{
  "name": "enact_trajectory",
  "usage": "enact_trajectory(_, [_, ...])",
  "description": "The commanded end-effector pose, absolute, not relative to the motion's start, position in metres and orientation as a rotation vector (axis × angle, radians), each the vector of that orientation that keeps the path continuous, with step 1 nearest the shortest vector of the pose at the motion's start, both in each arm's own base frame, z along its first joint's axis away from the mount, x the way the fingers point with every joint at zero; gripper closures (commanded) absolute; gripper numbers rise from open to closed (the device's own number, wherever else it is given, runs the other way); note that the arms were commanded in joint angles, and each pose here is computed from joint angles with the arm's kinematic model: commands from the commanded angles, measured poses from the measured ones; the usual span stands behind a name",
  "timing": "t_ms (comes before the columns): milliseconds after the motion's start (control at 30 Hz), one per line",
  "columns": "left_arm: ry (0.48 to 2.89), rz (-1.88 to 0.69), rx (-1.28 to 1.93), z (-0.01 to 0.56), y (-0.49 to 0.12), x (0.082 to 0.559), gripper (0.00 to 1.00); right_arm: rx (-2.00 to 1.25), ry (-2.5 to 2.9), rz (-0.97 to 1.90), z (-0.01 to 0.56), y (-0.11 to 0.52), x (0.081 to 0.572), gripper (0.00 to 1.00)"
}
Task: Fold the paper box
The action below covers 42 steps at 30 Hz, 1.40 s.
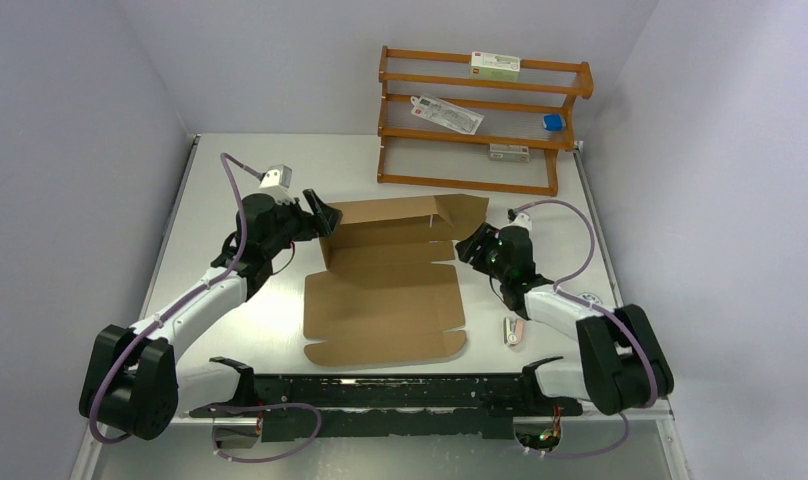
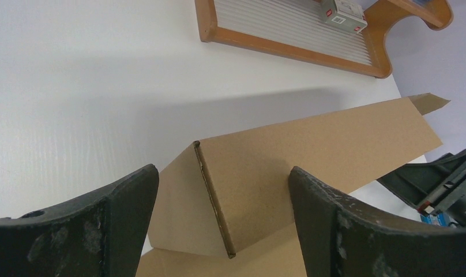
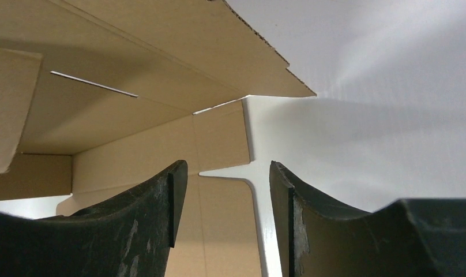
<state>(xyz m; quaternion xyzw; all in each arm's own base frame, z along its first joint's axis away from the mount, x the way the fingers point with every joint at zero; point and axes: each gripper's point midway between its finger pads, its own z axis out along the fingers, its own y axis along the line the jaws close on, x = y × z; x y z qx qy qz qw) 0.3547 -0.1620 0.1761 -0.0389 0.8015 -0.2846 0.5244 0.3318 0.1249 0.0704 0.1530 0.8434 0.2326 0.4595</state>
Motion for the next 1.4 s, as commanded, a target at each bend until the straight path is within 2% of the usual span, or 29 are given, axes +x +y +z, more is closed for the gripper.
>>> enact_trajectory(0, [1.991, -0.654, -0.069, 0.160, -0.161, 0.351, 0.13, 0.400, 1.996, 0.630, 0.075, 0.132, 0.350, 0.42])
enact_trajectory(533, [1.978, -0.674, -0.067, 0.158, -0.162, 0.347, 0.13, 0.436, 2.082, 0.724, 0.031, 0.159, 0.352, 0.42])
enact_trajectory(633, [1.977, -0.691, -0.067, 0.157, -0.163, 0.345, 0.13, 0.424, 2.096, 0.762, 0.028, 0.167, 0.350, 0.44])
enact_trajectory(1100, [1.973, -0.722, -0.057, 0.159, -0.167, 0.340, 0.14, 0.269, 1.990, 0.868, 0.080, 0.185, 0.347, 0.54])
enact_trajectory(1367, [1.962, -0.737, -0.054, 0.163, -0.168, 0.338, 0.14, 0.171, 1.972, 0.939, 0.089, 0.206, 0.340, 0.56])
